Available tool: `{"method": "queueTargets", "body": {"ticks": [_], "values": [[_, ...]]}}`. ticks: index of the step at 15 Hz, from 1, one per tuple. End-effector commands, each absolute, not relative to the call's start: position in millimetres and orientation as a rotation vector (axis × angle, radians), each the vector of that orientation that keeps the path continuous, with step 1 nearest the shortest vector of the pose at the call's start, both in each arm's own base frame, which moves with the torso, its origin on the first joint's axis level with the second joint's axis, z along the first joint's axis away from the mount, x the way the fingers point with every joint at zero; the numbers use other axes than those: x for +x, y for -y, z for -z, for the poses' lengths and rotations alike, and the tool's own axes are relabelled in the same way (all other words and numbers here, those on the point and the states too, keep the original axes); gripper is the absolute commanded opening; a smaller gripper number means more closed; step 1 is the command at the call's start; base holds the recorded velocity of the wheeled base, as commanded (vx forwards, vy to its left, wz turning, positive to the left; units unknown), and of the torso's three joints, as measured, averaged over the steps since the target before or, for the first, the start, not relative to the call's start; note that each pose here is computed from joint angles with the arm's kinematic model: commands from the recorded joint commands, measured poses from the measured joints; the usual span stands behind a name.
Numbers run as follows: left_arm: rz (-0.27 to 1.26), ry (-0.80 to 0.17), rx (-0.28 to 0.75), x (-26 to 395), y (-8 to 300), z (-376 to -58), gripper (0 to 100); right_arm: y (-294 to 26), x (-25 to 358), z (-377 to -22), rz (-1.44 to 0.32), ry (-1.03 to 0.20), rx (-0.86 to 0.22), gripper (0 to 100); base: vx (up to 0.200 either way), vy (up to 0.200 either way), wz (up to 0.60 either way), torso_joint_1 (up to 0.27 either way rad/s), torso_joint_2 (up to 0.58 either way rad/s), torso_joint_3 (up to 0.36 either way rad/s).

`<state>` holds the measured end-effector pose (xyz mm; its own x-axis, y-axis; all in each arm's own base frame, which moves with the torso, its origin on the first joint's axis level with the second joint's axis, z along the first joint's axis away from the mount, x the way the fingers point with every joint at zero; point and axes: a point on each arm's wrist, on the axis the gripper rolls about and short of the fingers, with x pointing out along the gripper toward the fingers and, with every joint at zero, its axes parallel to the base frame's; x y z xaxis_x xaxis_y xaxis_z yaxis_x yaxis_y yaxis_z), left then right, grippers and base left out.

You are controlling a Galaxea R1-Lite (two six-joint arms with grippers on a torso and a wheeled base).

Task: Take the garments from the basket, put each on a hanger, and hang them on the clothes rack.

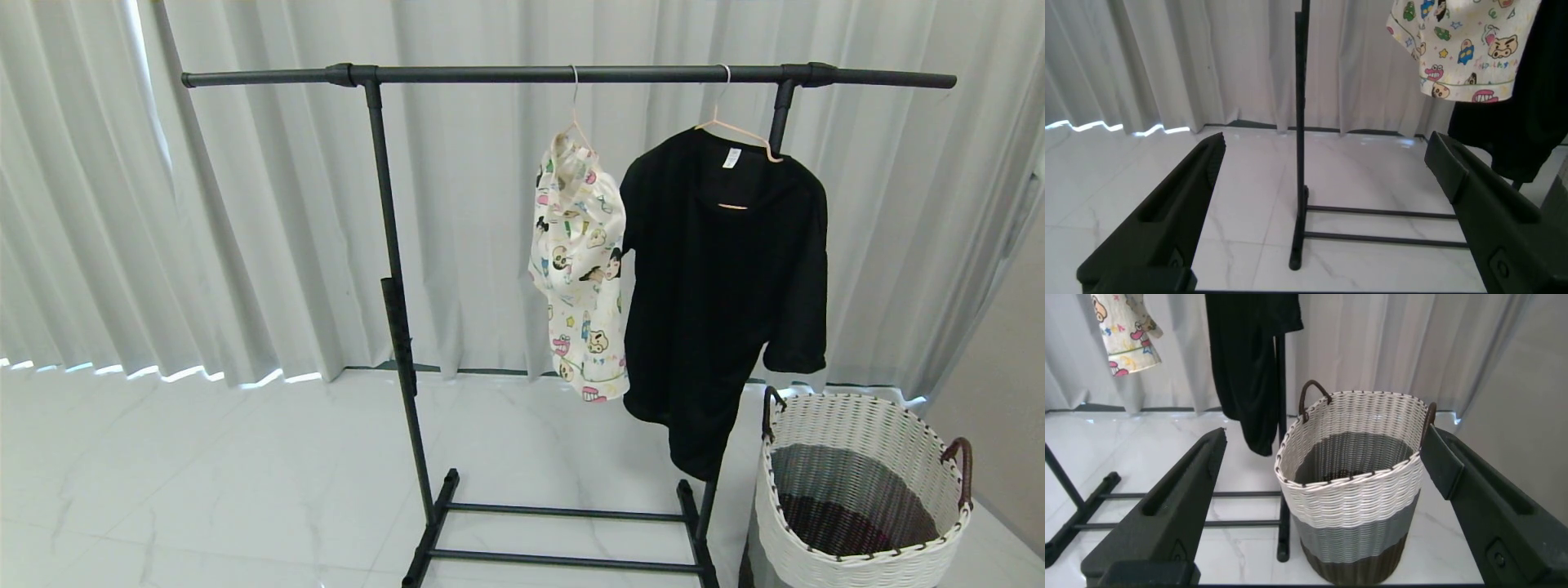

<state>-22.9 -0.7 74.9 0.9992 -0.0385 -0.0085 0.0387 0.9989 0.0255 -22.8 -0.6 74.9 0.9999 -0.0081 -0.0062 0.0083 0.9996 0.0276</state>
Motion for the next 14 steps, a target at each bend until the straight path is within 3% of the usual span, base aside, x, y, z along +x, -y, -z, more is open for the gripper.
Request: {"method": "queueTargets", "body": {"ticks": [1,14], "values": [[0.038,-0.007,0.026,-22.9,0.7,-75.0,100,0.6,-22.8,-74.9,0.008,-0.006,0.028,100,0.0,0.0,0.0,0.0,0.0,0.0],[0.038,-0.007,0.026,-22.9,0.7,-75.0,100,0.6,-22.8,-74.9,0.008,-0.006,0.028,100,0.0,0.0,0.0,0.0,0.0,0.0]]}}
